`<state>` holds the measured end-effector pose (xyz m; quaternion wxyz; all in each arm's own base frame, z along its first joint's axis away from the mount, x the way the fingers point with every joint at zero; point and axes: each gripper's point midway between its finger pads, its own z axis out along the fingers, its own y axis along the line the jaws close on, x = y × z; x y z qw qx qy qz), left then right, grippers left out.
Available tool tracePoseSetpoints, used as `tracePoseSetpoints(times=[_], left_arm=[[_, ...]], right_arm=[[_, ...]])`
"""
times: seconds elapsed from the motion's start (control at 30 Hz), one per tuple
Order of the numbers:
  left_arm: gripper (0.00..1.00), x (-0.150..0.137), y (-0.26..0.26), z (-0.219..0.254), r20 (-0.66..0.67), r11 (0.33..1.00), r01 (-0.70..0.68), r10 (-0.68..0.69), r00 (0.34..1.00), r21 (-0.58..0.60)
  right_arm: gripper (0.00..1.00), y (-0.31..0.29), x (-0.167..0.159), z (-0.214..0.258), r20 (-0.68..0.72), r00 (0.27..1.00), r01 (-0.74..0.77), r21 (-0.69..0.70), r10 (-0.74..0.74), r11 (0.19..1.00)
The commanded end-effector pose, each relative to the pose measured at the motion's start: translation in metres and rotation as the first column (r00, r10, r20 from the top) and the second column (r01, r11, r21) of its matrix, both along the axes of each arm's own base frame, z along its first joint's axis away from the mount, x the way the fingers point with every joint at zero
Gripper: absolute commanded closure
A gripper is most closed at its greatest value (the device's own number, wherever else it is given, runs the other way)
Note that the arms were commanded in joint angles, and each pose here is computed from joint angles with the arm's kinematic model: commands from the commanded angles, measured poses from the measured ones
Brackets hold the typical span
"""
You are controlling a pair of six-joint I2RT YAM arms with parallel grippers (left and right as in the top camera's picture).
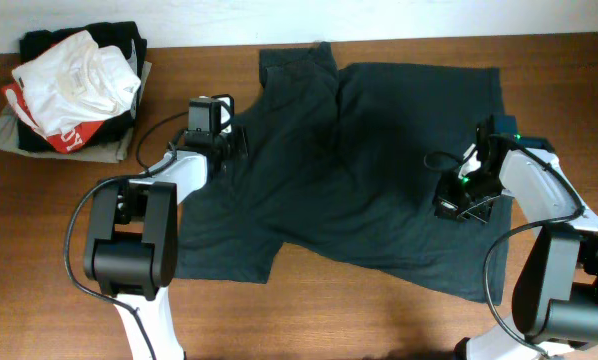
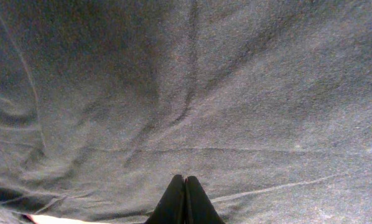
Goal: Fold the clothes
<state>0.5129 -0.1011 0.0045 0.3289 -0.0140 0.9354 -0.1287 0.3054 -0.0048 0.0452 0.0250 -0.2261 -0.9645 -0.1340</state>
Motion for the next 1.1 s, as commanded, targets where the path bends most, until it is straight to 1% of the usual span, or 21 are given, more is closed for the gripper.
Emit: tracePoseSetpoints(times=[0.0, 0.1, 0.2, 0.27, 0.4, 0.47, 0.57, 0.67, 0.77, 0.8, 0.87, 0.9, 0.93, 0.97, 1.0, 1.03, 1.07], left_arm=[[1.00, -0.010, 0.038, -0.029, -0.077, 0.991, -0.076, 0.085, 0.993, 0.109], [1.00, -0.020, 0.067, -0.037, -0.127, 0.980, -0.132, 0.152, 0.980, 0.151], [1.00, -0.032, 0.107, -0.044, -0.172, 0.950, -0.210, 0.252, 0.952, 0.230], [1.00, -0.038, 0.120, -0.047, -0.196, 0.944, -0.230, 0.278, 0.940, 0.238], [1.00, -0.043, 0.129, -0.042, -0.207, 0.938, -0.245, 0.297, 0.932, 0.244], [1.00, -0.039, 0.133, -0.030, -0.177, 0.931, -0.260, 0.310, 0.934, 0.255], [1.00, -0.032, 0.135, 0.003, -0.112, 0.926, -0.283, 0.318, 0.941, 0.251], [1.00, -0.029, 0.137, 0.045, -0.042, 0.922, -0.304, 0.323, 0.946, 0.238], [0.98, -0.032, 0.137, 0.096, 0.038, 0.921, -0.324, 0.324, 0.945, 0.215], [0.93, -0.035, 0.137, 0.116, 0.068, 0.921, -0.331, 0.324, 0.944, 0.206], [0.68, -0.044, 0.137, 0.148, 0.114, 0.921, -0.340, 0.324, 0.939, 0.191], [0.60, -0.051, 0.136, 0.166, 0.135, 0.921, -0.344, 0.323, 0.937, 0.183], [0.42, -0.060, 0.135, 0.183, 0.152, 0.922, -0.345, 0.321, 0.935, 0.175], [0.26, -0.066, 0.135, 0.191, 0.157, 0.922, -0.346, 0.321, 0.934, 0.173], [0.06, -0.078, 0.134, 0.204, 0.161, 0.924, -0.343, 0.318, 0.935, 0.168], [0.01, -0.086, 0.133, 0.211, 0.158, 0.925, -0.341, 0.317, 0.935, 0.167], [0.01, -0.098, 0.133, 0.217, 0.148, 0.925, -0.340, 0.317, 0.937, 0.171]], right_arm=[[0.96, -0.003, -0.006, -0.003, -0.032, 0.999, 0.014, -0.040, -0.015, 0.999], [0.96, -0.020, -0.016, -0.006, -0.083, 0.993, 0.065, -0.145, -0.078, 0.987], [0.96, -0.021, -0.015, -0.006, -0.079, 0.994, 0.064, -0.152, -0.076, 0.986], [0.96, -0.022, -0.012, -0.006, -0.067, 0.995, 0.066, -0.152, -0.077, 0.986], [0.96, -0.023, -0.006, -0.007, -0.045, 0.996, 0.072, -0.154, -0.080, 0.985], [0.96, -0.023, -0.005, -0.007, -0.038, 0.996, 0.074, -0.156, -0.081, 0.985], [0.96, -0.025, -0.003, -0.007, -0.034, 0.994, 0.099, -0.166, -0.106, 0.981], [0.96, -0.033, -0.002, -0.008, -0.031, 0.988, 0.140, -0.211, -0.149, 0.967], [0.96, -0.037, 0.001, -0.006, -0.019, 0.988, 0.144, -0.233, -0.152, 0.962], [0.96, -0.040, 0.003, -0.003, -0.013, 0.988, 0.146, -0.243, -0.154, 0.959], [0.96, -0.041, 0.007, 0.003, -0.005, 0.988, 0.149, -0.245, -0.155, 0.958], [0.96, -0.041, 0.009, 0.011, -0.005, 0.988, 0.148, -0.245, -0.154, 0.958], [0.96, -0.042, 0.011, 0.017, -0.004, 0.988, 0.149, -0.245, -0.154, 0.958], [0.96, -0.042, 0.012, 0.023, -0.003, 0.988, 0.149, -0.245, -0.154, 0.958], [0.96, -0.042, 0.014, 0.031, 0.001, 0.988, 0.150, -0.245, -0.154, 0.958], [0.96, -0.041, 0.017, 0.038, 0.004, 0.988, 0.151, -0.238, -0.154, 0.960], [0.93, -0.039, 0.018, 0.045, 0.007, 0.988, 0.151, -0.224, -0.153, 0.963]])
